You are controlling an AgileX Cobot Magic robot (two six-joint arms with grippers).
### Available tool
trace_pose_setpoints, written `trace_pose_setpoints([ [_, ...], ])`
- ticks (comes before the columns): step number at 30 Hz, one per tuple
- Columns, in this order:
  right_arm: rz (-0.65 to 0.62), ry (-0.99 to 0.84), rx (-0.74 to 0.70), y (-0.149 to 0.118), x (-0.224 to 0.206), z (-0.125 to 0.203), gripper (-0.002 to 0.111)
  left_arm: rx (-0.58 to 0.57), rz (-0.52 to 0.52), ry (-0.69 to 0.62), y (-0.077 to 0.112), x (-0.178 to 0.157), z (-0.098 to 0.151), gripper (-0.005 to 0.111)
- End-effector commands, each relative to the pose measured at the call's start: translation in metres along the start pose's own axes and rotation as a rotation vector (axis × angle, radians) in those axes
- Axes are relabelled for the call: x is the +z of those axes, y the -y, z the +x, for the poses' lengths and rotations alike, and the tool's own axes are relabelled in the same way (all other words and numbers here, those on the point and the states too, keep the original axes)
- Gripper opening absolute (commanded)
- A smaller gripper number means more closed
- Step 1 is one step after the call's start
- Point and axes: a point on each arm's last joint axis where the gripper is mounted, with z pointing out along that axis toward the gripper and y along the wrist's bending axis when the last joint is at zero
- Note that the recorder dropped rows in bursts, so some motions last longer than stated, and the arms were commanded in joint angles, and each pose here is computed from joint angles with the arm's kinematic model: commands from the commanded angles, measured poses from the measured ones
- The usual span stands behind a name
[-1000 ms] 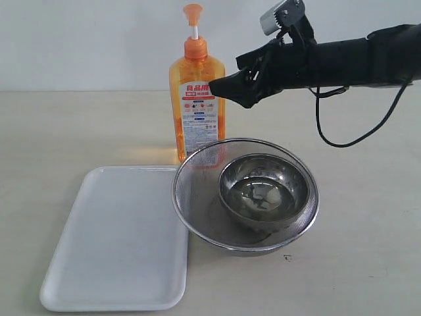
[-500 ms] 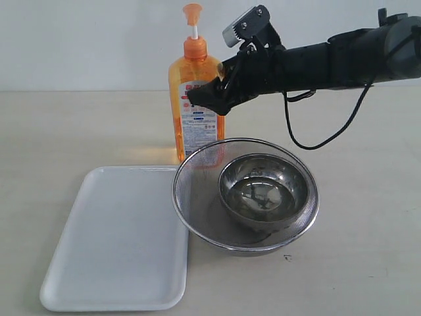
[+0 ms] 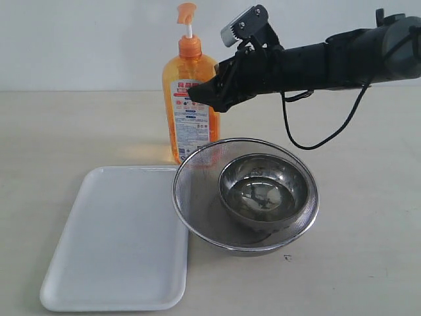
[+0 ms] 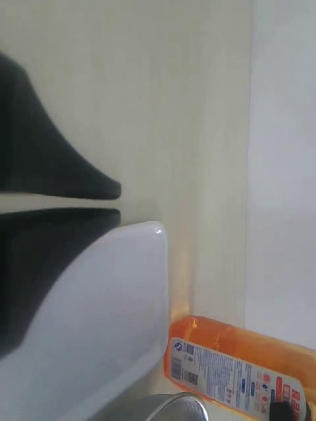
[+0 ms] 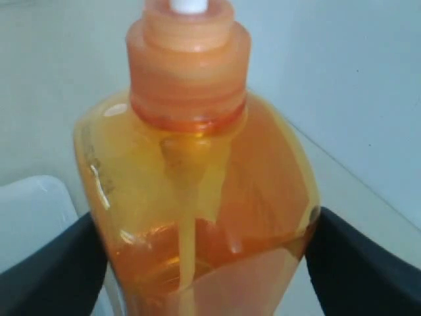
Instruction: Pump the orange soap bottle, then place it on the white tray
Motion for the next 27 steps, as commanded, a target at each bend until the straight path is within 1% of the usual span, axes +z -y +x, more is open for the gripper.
trace_pose_setpoints([
  [1,0.022,-0.003,0.002,0.001,0.002,-0.001,0.032,-0.01,0.0,0.002,0.0,0.0,0.001,0.005],
  [2,0.031,-0.008,0.002,0.002,0.002,-0.001,0.024,-0.01,0.0,0.002,0.0,0.0,0.001,0.005],
  [4,0.046,-0.018,0.002,0.003,0.002,0.0,0.004,-0.01,0.0,0.002,0.0,0.0,0.001,0.005],
  [5,0.049,-0.02,0.002,0.004,0.002,0.0,0.0,-0.01,0.0,0.002,0.0,0.0,0.001,0.005],
  [12,0.147,-0.065,-0.004,0.012,-0.002,0.0,0.0,-0.01,0.0,0.002,0.0,0.0,0.001,0.005],
  [19,0.224,-0.047,-0.024,0.014,-0.019,-0.024,0.0,-0.01,0.0,0.002,0.0,0.0,0.001,0.005],
  [22,0.264,-0.059,-0.01,0.017,-0.025,-0.028,0.0,-0.01,0.0,0.002,0.0,0.0,0.001,0.005],
  [27,0.273,-0.077,0.025,0.021,-0.029,-0.026,0.0,-0.01,0.0,0.002,0.0,0.0,0.001,0.005],
])
